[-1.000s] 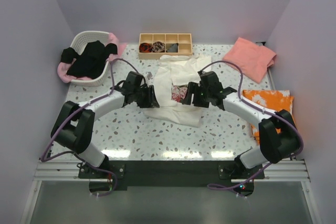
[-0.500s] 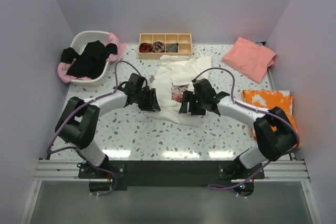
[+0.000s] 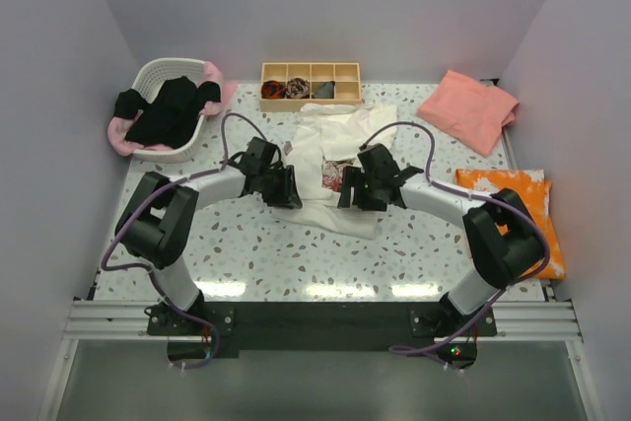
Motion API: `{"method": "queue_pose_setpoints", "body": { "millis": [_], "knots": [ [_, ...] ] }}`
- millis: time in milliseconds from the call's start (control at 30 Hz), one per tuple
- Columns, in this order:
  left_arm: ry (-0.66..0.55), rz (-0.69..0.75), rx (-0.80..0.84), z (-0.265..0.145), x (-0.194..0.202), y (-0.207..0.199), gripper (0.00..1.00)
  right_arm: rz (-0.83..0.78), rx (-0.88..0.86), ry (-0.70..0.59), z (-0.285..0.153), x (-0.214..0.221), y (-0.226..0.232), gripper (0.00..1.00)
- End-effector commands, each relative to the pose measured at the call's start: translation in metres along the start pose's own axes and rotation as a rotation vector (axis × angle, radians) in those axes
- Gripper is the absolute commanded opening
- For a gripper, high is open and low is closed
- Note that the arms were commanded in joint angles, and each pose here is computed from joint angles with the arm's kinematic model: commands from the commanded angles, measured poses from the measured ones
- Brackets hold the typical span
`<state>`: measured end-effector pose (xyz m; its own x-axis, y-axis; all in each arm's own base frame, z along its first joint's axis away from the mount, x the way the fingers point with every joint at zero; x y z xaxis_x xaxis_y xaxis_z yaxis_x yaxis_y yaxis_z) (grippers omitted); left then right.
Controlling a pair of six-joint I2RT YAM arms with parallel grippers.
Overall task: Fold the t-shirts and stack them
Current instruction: Fold the folded rectangular tshirt in 1/3 of the way
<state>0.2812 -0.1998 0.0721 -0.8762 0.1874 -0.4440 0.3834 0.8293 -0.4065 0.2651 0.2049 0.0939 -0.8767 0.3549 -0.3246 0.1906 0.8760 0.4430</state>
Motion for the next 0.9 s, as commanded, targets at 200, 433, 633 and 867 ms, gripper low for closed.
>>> {"method": "queue_pose_setpoints", "body": {
  "millis": [200, 433, 633, 867],
  "knots": [
    [-0.170, 0.048, -0.067, 0.012, -0.057, 0.002, 0.38, -0.012, 0.018, -0.095, 0.009, -0.039, 0.002, 0.75],
    [-0.236, 0.072, -0.112, 0.012, -0.087, 0.003, 0.38, 0.006, 0.023, -0.124, 0.015, -0.063, -0.004, 0.76],
    [-0.306, 0.088, -0.120, 0.015, -0.115, 0.001, 0.38, -0.003, 0.018, -0.158, 0.022, -0.092, -0.001, 0.76],
    [-0.359, 0.087, -0.188, 0.019, -0.138, 0.010, 0.38, -0.018, 0.011, -0.195, 0.031, -0.122, 0.010, 0.77]
  ]
}}
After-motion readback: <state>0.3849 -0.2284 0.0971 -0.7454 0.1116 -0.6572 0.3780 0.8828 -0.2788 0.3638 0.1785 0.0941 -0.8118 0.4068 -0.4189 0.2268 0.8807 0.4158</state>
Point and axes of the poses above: each gripper's point midway between its finger pads, its own z axis out along the fingers, its own y axis along the line the jaws close on, x = y × z, the point moved 6 cm from there along -z, back along the fingers, and after that the axes turned 15 degrees about z, right-handed, at the moved point
